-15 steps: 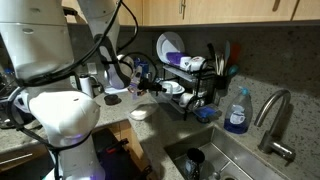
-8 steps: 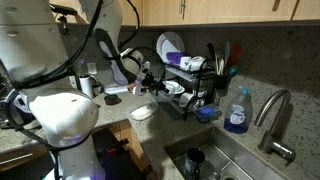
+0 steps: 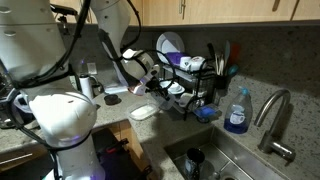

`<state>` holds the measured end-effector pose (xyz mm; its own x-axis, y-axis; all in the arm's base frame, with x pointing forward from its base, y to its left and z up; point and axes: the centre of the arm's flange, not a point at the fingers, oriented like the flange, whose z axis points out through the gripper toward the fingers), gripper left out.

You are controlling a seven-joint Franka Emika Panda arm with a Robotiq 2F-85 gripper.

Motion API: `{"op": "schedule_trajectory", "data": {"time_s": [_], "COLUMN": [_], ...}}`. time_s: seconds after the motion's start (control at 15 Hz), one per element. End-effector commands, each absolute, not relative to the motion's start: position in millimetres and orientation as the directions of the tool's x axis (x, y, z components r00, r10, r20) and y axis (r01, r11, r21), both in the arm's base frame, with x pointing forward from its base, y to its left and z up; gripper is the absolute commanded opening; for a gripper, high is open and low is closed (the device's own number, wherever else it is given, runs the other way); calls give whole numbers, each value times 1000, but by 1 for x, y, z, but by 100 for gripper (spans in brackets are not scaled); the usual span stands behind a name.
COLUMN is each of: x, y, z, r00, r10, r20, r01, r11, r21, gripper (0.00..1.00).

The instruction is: Pour the contents in the clear bowl on the right into the bowl on the left

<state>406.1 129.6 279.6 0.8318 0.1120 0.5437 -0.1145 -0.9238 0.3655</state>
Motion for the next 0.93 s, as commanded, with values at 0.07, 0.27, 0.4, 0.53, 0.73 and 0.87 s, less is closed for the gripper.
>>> {"op": "schedule_trajectory", "data": {"time_s": [0.07,0.27,0.4,0.53,0.73,0.87], "x": [410,413,416,419,423,426], "y": [109,98,89,78,57,40], "z": [280,269,258,246,234,227], "r00": [898,929,948,963,978,983], "r10": [88,82,71,62,34,7], "r20": [432,361,311,263,206,181], "r01": [-63,-25,-9,5,4,-8], "r11": [-944,-959,-968,-977,-989,-997], "r21": [323,282,249,213,145,80], "gripper": [3,3,3,3,3,3]}}
